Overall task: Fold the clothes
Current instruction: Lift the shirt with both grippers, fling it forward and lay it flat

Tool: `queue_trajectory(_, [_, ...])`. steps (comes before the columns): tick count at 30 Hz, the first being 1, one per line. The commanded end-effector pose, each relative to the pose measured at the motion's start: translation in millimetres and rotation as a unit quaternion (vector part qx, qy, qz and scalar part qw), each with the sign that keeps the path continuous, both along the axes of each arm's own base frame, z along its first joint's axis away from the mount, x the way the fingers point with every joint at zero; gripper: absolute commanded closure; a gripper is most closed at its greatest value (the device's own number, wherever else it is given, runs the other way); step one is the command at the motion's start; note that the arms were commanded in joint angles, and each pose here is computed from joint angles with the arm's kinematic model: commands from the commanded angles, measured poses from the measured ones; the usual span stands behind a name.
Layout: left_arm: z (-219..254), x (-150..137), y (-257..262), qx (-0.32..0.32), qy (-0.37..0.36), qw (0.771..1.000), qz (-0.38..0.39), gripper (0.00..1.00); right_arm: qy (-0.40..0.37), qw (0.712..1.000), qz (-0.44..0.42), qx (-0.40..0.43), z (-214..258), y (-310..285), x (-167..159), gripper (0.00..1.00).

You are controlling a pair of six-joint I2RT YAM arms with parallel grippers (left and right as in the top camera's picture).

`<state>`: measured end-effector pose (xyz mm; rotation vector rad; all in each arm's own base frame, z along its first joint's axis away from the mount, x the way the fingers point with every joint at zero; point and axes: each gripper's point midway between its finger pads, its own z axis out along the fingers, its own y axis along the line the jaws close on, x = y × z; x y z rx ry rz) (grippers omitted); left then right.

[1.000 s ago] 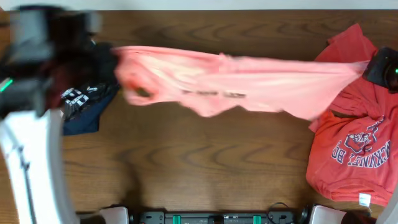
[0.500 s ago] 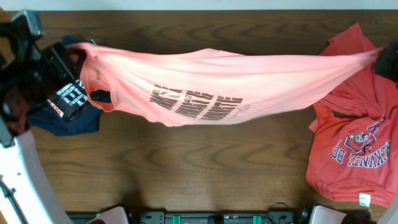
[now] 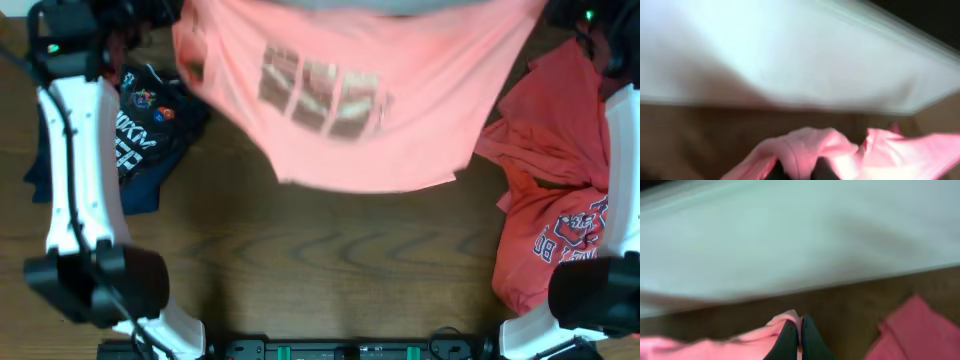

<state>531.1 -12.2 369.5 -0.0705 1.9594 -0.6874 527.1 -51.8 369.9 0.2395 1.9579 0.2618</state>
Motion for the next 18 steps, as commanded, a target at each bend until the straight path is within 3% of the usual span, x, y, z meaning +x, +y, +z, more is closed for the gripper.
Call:
queue_trajectory(1, [58.5,5.2,23.3,-0.069,-0.072,0.994,0.049,0.94,-0.076,0.996,-0.032,0.034,53.7,-7.8,-4.1,0.99])
queue_trajectory(4, [95.5,5.2,41.6,-0.112,-0.121,0.984,0.068,0.94,-0.111,0.992,-0.053,0.030,84.3,-21.3,-10.5,0.99])
queue_trajectory(7, [98.6,-2.5,43.0,-0.127,-0.113,0.985,0.042,0.94,-0.099,0.993,-0.061,0.026,91.3,-28.7,-20.3,0.99])
queue_trajectory(10, [64.0,-14.2,29.8,-0.133,-0.035,0.991,0.002,0.94,-0.046,0.997,-0.057,0.011,70.0,-28.5,-29.9,0.99])
queue_trajectory(14, [-12.7,-45.8,18.4,-0.087,0.110,0.990,-0.019,0.94,0.082,0.995,-0.052,-0.001,10.5,-24.5,-54.1,0.99])
queue_trajectory(18, [-95.8,-95.3,24.6,-0.017,0.281,0.960,0.010,0.94,0.222,0.975,-0.024,-0.015,-54.1,-13.2,-91.5,0.99])
